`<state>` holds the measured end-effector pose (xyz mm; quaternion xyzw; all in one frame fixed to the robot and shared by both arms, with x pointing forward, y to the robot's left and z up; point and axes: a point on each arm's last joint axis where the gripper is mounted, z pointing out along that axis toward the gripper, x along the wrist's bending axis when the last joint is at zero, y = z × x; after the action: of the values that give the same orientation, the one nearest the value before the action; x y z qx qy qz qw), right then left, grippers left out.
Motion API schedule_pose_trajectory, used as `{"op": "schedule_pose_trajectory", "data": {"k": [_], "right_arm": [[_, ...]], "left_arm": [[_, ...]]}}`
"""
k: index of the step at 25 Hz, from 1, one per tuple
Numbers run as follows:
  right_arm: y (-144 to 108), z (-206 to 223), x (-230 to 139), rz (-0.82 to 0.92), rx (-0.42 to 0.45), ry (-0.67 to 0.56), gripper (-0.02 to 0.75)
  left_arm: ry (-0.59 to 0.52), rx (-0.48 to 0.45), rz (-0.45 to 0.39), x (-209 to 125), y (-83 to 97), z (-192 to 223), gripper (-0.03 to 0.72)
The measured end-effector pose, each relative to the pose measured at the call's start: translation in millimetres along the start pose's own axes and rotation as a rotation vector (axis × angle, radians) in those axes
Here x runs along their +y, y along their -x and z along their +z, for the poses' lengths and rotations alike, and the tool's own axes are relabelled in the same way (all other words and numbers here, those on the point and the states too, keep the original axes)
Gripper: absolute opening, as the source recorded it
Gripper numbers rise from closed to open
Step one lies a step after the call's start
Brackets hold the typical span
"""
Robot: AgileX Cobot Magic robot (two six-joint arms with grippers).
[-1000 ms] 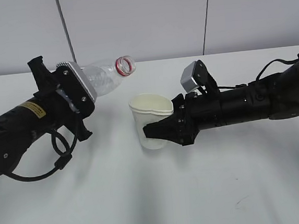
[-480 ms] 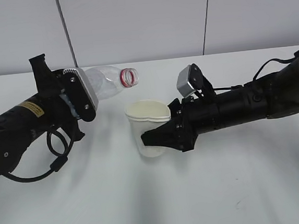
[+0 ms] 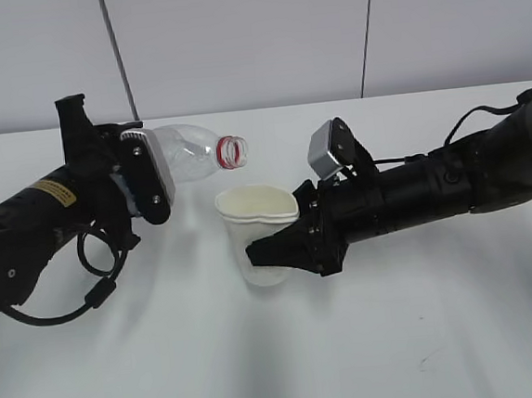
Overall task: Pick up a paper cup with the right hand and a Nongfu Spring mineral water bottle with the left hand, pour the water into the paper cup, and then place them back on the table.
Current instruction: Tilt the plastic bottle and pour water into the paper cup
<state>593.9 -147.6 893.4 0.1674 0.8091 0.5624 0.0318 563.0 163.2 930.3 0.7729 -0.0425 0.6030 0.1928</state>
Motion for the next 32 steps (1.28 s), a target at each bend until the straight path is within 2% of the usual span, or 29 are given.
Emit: {"op": "schedule_pose_trajectory", "data": {"k": [5, 19, 32], "right_arm": [[0.0, 0.0, 0.0, 0.000, 0.000, 0.000, 0.465], [1.1, 0.0, -0.6, 0.001, -0.011, -0.008, 0.465], [3.5, 0.0, 1.4, 0.023, -0.038, 0.014, 0.465]], "left_arm": [[0.011, 0.049, 0.010, 1.0, -4.4, -0.1, 0.372], [0.023, 0.113, 0.040, 2.3, -10.2, -0.6, 0.367], [0.020, 0.126, 0.133, 2.5, -11.2, -0.7, 0.367]]}}
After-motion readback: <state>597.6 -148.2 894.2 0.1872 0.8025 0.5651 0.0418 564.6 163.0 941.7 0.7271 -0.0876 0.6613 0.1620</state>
